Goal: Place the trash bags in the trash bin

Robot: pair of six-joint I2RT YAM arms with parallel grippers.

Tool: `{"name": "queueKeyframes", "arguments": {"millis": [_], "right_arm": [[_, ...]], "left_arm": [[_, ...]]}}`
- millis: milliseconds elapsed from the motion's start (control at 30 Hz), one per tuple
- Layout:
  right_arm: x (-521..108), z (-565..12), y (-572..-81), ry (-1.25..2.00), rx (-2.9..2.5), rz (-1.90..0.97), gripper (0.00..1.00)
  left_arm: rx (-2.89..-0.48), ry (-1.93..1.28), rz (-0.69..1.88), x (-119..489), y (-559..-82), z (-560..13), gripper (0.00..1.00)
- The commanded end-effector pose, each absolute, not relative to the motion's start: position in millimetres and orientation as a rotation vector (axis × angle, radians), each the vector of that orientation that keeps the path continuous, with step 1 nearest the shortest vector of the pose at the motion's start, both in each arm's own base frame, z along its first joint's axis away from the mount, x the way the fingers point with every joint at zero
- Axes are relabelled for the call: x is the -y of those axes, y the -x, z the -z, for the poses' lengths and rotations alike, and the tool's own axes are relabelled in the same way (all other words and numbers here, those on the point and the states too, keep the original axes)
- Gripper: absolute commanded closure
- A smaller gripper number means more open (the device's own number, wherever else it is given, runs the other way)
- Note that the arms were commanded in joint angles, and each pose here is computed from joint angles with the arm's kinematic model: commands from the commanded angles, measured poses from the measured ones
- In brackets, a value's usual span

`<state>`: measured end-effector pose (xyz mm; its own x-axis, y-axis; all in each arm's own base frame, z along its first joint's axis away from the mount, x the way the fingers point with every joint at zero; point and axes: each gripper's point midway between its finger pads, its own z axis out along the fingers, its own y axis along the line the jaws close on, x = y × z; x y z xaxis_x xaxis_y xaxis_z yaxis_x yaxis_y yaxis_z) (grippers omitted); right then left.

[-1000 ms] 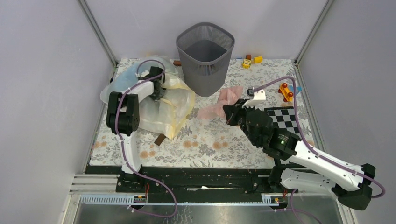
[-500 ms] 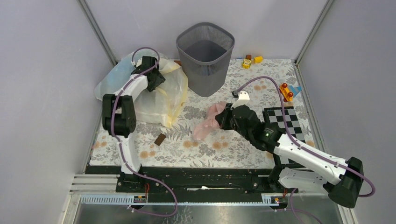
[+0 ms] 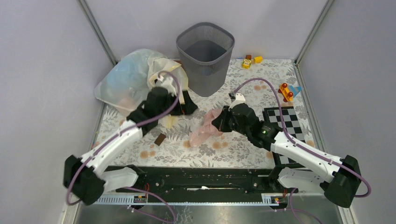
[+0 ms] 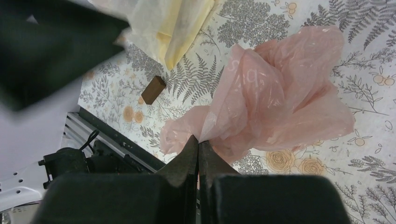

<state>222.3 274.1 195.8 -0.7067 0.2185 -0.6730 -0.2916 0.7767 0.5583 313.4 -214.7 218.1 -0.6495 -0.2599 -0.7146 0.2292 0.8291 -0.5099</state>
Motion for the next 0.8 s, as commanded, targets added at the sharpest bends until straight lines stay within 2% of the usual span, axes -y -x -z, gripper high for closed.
{"name": "queueKeyframes", "arguments": {"millis": [0, 167, 333, 433, 500, 567, 633, 767], "right_arm": [[-278.1, -210.0, -218.3, 0.033, -2.165, -0.937, 1.00], [-281.2, -207.1, -213.7, 0.048, -2.190, -0.959, 1.00], [-283.5, -208.2, -213.3, 0.055, -2.193, -0.968, 1.00], [-282.5, -206.7, -215.0, 0.058, -2.199, -0.946, 1.00], [-279.2, -203.8, -216.7, 0.065, -2.210, -0.909, 0.99], [-270.7, -199.2, -218.4, 0.076, -2.231, -0.835, 0.97], [-257.4, -193.9, -220.4, 0.091, -2.251, -0.734, 0.93], [-211.8, -183.1, -226.5, 0.072, -2.263, -0.450, 0.88]], "left_arm": [[-1.922, -0.368, 0.972, 263.0, -243.6, -239.4, 0.01], [-1.912, -0.476, 0.972, 271.3, -207.8, -210.9, 0.02], [-1.995, -0.482, 0.875, 272.7, -203.8, -172.8, 0.13], [-2.034, -0.502, 0.848, 273.4, -203.6, -158.1, 0.34], [-2.064, -0.487, 0.810, 268.5, -205.2, -149.1, 0.54], [-2.099, -0.454, 0.761, 260.6, -207.2, -139.5, 0.79], [-2.144, -0.382, 0.682, 247.7, -211.8, -128.9, 1.00], [-2.217, -0.230, 0.519, 220.4, -220.2, -111.7, 1.00]]}}
